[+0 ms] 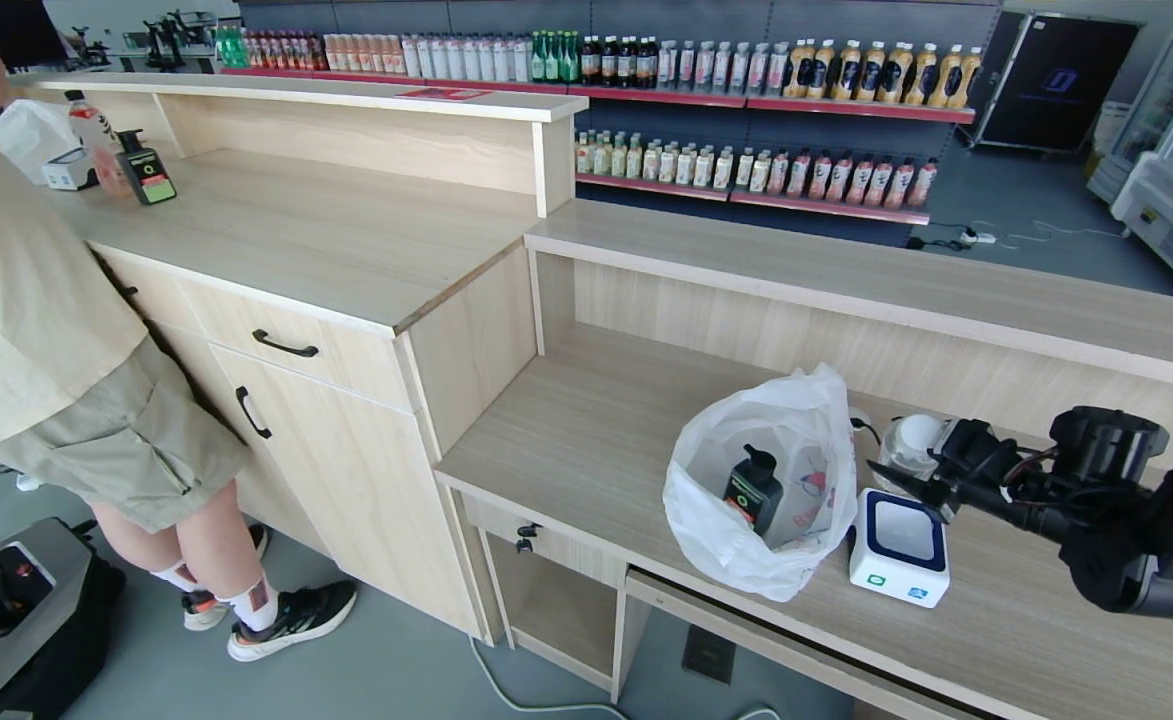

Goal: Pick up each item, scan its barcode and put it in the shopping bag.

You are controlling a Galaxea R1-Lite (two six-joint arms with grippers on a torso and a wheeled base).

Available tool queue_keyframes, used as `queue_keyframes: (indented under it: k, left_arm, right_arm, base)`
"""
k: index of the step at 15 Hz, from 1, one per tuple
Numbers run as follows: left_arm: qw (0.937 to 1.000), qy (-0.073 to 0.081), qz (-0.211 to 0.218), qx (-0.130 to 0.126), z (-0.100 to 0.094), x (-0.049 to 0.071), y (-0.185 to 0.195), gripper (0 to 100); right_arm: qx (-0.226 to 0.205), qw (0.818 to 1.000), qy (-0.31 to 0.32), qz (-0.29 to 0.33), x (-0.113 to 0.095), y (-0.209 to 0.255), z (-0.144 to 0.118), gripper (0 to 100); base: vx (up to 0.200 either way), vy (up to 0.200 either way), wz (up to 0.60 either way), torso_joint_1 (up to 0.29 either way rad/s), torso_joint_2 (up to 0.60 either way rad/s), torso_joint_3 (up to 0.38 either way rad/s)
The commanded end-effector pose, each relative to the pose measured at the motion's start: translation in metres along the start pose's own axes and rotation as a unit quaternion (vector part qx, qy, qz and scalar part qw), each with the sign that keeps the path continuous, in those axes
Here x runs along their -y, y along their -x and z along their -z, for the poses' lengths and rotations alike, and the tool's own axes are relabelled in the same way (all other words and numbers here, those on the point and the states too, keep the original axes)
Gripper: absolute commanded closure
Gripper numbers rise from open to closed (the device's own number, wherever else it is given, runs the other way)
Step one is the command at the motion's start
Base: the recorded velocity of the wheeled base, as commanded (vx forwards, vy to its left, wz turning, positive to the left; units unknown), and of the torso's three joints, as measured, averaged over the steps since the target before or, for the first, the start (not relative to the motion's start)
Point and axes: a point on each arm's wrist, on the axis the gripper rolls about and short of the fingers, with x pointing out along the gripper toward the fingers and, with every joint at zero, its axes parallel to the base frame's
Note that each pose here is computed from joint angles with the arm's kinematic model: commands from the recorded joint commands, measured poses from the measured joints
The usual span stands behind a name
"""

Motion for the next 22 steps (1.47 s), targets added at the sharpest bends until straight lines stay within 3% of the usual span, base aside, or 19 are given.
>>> queue_keyframes:
  k: [1, 5, 6, 8, 11, 16, 20, 22]
  left_arm:
    - [1.0, 0.0, 0.0, 0.0, 0.0, 0.0, 0.0, 0]
    - [1.0, 0.0, 0.0, 0.0, 0.0, 0.0, 0.0, 0]
    - [1.0, 0.0, 0.0, 0.0, 0.0, 0.0, 0.0, 0]
    - [1.0, 0.0, 0.0, 0.0, 0.0, 0.0, 0.0, 0]
    - [1.0, 0.0, 0.0, 0.0, 0.0, 0.0, 0.0, 0]
    - [1.0, 0.0, 0.0, 0.0, 0.0, 0.0, 0.0, 0]
    - [1.0, 0.0, 0.0, 0.0, 0.0, 0.0, 0.0, 0]
    - [1.0, 0.0, 0.0, 0.0, 0.0, 0.0, 0.0, 0]
  right_arm:
    - [0.002, 1.0, 0.006, 0.003, 0.002, 0.001, -0.003, 100]
    - [0.011, 1.0, 0.011, 0.01, 0.008, 0.001, -0.011, 100]
    - [0.036, 0.999, -0.016, 0.032, 0.026, 0.007, -0.039, 100]
    - [0.048, 0.996, -0.06, 0.047, 0.048, 0.022, -0.069, 100]
    - [-0.008, 0.988, -0.125, 0.088, 0.067, 0.056, -0.097, 100]
    - [-0.113, 0.964, -0.132, 0.201, 0.07, 0.086, -0.106, 100]
    - [-0.123, 0.961, -0.133, 0.208, 0.067, 0.089, -0.105, 100]
    - [-0.104, 0.961, -0.128, 0.223, 0.065, 0.078, -0.106, 100]
  base:
    - [0.0, 0.0, 0.0, 0.0, 0.0, 0.0]
    - [0.0, 0.0, 0.0, 0.0, 0.0, 0.0]
    - [0.0, 0.0, 0.0, 0.0, 0.0, 0.0]
    - [0.0, 0.0, 0.0, 0.0, 0.0, 0.0]
    - [0.0, 0.0, 0.0, 0.0, 0.0, 0.0]
    - [0.0, 0.0, 0.0, 0.0, 0.0, 0.0]
    - [0.0, 0.0, 0.15, 0.002, 0.0, 0.001]
    - [0.0, 0.0, 0.6, 0.002, 0.0, -0.002]
